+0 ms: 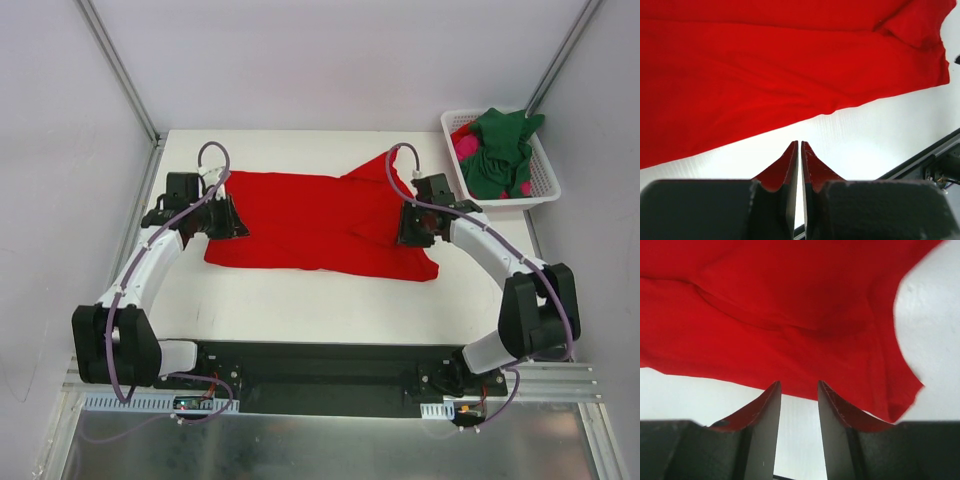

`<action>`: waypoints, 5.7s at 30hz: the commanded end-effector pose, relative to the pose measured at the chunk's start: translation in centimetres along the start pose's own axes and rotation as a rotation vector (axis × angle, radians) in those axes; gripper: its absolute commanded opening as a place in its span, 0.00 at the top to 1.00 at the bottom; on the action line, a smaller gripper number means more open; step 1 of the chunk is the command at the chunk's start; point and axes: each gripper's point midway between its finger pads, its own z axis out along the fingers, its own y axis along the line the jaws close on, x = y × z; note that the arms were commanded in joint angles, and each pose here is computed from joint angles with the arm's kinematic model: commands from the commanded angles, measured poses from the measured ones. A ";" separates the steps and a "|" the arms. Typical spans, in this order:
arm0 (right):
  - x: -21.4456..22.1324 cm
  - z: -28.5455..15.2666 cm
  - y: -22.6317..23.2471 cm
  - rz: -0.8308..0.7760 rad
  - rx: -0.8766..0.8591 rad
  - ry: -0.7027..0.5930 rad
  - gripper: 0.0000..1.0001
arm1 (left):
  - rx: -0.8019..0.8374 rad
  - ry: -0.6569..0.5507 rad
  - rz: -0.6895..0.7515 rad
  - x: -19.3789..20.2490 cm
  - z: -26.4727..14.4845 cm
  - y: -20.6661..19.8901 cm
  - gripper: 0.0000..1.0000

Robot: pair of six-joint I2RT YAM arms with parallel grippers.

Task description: Fold and stack the t-shirts

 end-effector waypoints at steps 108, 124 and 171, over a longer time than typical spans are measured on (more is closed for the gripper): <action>-12.7 8.5 7.9 0.030 -0.086 -0.180 0.99 | -0.007 -0.050 0.074 -1.0 0.8 1.0 0.99; -8.0 7.4 3.0 -0.013 0.121 -0.077 0.99 | 0.002 -0.048 0.067 -0.8 1.0 0.9 0.99; -8.8 10.7 1.0 -0.050 0.285 0.041 0.99 | -0.024 -0.033 0.064 -0.8 1.8 1.9 0.99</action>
